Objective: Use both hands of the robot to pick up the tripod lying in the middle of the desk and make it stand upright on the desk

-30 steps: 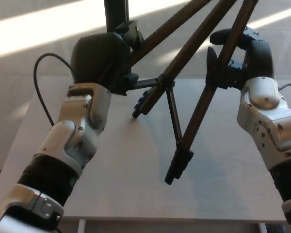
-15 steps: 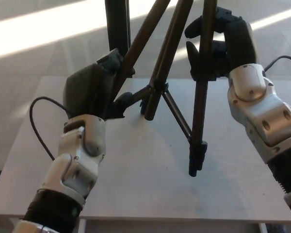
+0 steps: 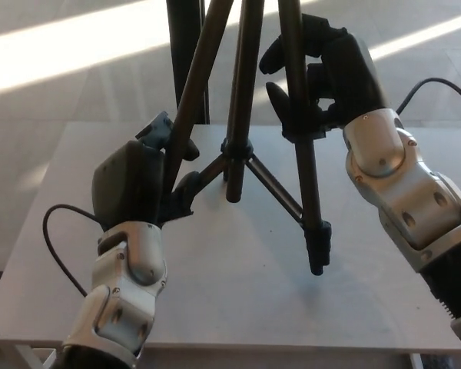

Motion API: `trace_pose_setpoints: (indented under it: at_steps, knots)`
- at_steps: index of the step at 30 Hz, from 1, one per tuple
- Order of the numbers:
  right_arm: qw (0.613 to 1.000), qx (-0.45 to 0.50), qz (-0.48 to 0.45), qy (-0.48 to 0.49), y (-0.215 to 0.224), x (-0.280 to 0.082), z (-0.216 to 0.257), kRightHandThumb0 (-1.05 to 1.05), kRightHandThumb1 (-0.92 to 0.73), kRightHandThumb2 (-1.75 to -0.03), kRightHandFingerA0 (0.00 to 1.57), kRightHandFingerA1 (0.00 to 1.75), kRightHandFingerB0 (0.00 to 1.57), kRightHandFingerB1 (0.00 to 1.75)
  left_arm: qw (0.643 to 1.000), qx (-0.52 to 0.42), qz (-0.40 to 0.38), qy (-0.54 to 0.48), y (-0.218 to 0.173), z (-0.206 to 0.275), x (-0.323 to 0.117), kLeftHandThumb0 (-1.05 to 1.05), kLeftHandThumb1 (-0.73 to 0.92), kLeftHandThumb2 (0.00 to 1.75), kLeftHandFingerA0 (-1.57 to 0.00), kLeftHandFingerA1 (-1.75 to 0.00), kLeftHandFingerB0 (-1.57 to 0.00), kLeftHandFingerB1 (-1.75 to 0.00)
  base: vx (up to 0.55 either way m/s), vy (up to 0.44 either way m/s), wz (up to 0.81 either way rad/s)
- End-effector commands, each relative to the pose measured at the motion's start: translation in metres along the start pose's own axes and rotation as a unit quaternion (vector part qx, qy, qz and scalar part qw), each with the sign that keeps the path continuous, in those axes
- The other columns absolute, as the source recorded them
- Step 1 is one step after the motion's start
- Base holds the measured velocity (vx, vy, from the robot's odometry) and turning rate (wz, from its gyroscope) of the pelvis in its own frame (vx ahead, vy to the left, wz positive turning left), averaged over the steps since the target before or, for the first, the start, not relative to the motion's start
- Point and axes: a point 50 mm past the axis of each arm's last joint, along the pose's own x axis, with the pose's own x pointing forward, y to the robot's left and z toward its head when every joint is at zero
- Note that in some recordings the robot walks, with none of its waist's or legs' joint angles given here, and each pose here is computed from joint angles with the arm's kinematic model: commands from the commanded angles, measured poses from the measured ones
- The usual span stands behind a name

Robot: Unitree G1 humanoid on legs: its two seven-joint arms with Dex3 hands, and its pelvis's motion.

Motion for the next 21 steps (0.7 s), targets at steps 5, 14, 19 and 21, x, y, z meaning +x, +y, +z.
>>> trace_pose_setpoints:
  at_steps: [5,14,19,21]
  knots:
    - [0.998,-0.023,0.004,-0.051,-0.005,-0.011,-0.006,-0.18,-0.37,-1.49,0.94,1.75,0.79,1.57,0.995,0.024,-0.053,0.076,-0.01,-0.026,-0.017,-0.16,0.64,0.91,-0.88,-1.68,-0.76,-1.36,0.0,0.0,0.0]
    - [1.0,-0.005,-0.008,0.004,-0.003,-0.02,-0.031,-0.17,-0.38,-1.36,0.91,1.75,0.78,1.64,0.995,0.038,-0.055,0.077,-0.006,-0.034,-0.021,-0.15,0.64,0.87,-0.82,-1.75,-0.64,-1.57,0.0,0.0,0.0]
    - [0.999,-0.002,0.004,0.032,0.002,-0.025,-0.039,-0.17,-0.43,-1.29,0.9,1.7,0.82,1.48,0.992,0.041,-0.064,0.097,-0.007,-0.04,-0.022,-0.16,0.51,0.94,-1.11,-1.36,-0.9,-1.22,0.0,0.0,0.0]
    - [0.999,-0.002,0.011,0.039,0.003,-0.025,-0.04,-0.15,-0.57,-1.08,0.94,1.56,0.88,0.99,0.992,0.041,-0.069,0.102,-0.007,-0.042,-0.023,-0.09,0.59,0.77,-0.77,-1.75,-0.66,-1.53,0.0,0.0,0.0]
